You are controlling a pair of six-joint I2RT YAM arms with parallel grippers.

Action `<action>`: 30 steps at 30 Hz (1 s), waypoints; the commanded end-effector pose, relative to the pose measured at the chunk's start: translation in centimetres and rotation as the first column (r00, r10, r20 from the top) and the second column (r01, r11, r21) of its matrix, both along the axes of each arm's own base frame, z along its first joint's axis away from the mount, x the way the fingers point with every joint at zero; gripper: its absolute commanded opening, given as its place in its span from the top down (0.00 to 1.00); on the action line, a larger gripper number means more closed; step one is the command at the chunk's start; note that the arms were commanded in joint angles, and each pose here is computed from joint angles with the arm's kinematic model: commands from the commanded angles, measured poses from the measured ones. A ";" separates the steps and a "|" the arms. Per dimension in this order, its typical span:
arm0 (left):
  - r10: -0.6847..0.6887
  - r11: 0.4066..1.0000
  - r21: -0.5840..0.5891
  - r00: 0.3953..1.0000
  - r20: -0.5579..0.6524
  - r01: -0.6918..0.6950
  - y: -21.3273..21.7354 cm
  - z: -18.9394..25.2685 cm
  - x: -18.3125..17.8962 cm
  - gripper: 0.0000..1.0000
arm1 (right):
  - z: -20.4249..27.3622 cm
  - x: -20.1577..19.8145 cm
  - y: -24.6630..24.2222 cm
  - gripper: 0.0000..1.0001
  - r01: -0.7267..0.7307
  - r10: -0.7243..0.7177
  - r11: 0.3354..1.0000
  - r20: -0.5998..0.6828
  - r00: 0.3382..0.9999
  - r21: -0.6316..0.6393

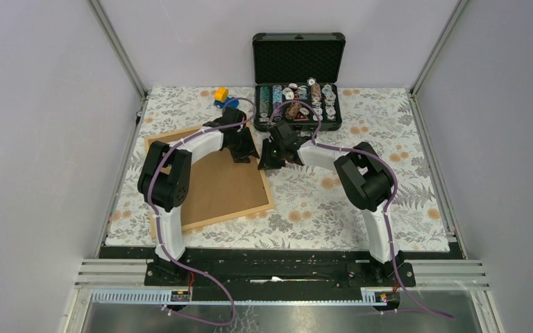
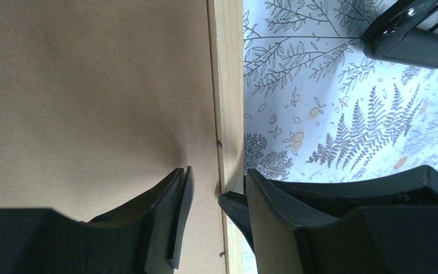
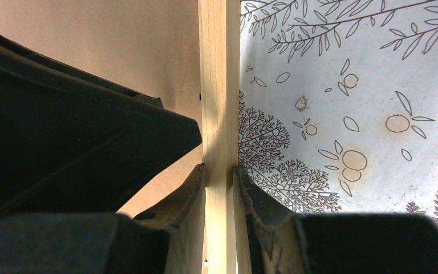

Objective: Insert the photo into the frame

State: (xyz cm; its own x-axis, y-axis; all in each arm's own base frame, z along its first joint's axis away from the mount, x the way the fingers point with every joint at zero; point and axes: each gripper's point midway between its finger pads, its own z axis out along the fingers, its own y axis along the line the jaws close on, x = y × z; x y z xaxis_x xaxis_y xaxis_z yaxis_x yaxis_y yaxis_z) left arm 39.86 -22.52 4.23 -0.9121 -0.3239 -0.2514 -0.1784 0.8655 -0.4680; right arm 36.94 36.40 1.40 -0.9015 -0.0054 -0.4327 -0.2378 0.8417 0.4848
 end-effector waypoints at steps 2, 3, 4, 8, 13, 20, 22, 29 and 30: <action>0.110 0.988 0.103 0.992 0.061 -0.116 1.0 0.1 1.4 0.53 | -4.5 -3.6 -2.7 0.99 -0.049 0.034 0.992 -0.132 0.991 -0.112; 0.119 0.985 0.118 0.991 0.063 -0.126 1.3 0.1 1.5 0.53 | -4.6 -3.7 -2.7 0.99 -0.051 0.035 0.992 -0.137 0.990 -0.113; 0.126 0.982 0.130 0.990 0.068 -0.134 1.5 0.1 1.6 0.54 | -4.6 -3.7 -2.6 0.99 -0.051 0.036 0.993 -0.138 0.990 -0.110; 0.122 0.973 0.187 0.990 0.068 -0.132 1.5 0.0 1.6 0.56 | -4.6 -3.7 -2.9 0.99 -0.042 0.026 0.993 -0.139 0.990 -0.109; 0.126 0.966 0.222 0.990 0.058 -0.136 1.5 -0.7 1.7 0.59 | -4.9 -3.7 -2.9 0.99 -0.044 0.028 0.994 -0.152 0.988 -0.104; 0.124 0.968 0.214 0.992 0.032 -0.128 0.8 -2.0 1.6 0.58 | -5.1 -3.8 -2.7 0.99 -0.051 0.035 0.994 -0.159 0.987 -0.100; 0.119 0.968 0.217 0.992 0.033 -0.124 0.7 -2.0 1.6 0.57 | -5.1 -3.8 -2.7 0.99 -0.054 0.039 0.994 -0.159 0.986 -0.097; 0.106 0.953 0.285 0.994 0.003 -0.103 1.3 -2.8 0.3 0.57 | -5.1 -3.8 -2.7 0.99 -0.053 0.037 0.994 -0.161 0.986 -0.096; 0.102 0.951 0.294 0.995 0.000 -0.098 1.4 -2.9 0.1 0.57 | -5.2 -3.8 -2.7 0.99 -0.053 0.037 0.994 -0.162 0.986 -0.096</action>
